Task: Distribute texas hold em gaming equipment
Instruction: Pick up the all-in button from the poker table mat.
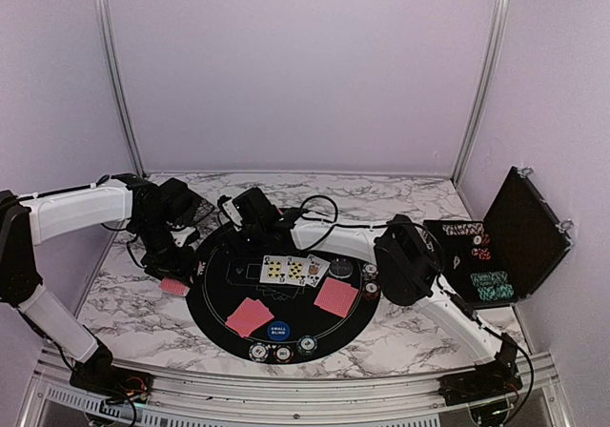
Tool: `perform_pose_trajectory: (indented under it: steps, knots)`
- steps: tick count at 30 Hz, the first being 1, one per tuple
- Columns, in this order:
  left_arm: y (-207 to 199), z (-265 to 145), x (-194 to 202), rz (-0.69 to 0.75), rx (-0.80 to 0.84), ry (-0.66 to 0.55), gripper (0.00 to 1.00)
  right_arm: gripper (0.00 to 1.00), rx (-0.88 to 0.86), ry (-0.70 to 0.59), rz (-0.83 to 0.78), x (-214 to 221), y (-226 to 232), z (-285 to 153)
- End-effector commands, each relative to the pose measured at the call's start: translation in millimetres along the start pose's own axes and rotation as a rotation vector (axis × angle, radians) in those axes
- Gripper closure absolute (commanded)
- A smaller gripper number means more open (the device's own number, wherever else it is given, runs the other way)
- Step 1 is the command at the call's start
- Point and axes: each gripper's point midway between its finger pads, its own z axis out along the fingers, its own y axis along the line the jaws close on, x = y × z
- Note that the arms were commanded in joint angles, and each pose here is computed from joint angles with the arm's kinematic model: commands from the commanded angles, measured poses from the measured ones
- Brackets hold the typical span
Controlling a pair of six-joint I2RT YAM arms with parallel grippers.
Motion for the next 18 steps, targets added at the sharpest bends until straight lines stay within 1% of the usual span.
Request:
perform_pose_trajectory:
  steps: [1, 14, 18]
  knots:
    - [-3, -11, -3, 0.001, 0.024, -0.042, 0.43, 0.02, 0.016, -0.05, -0.027, -12, -1, 6]
    - [-4, -14, -4, 0.003, 0.025, -0.048, 0.43, 0.02, 0.017, -0.052, -0.042, -1, -2, 20]
    - [-3, -15, -4, 0.002, 0.022, -0.049, 0.43, 0.03, 0.023, -0.032, -0.044, 8, -3, 24]
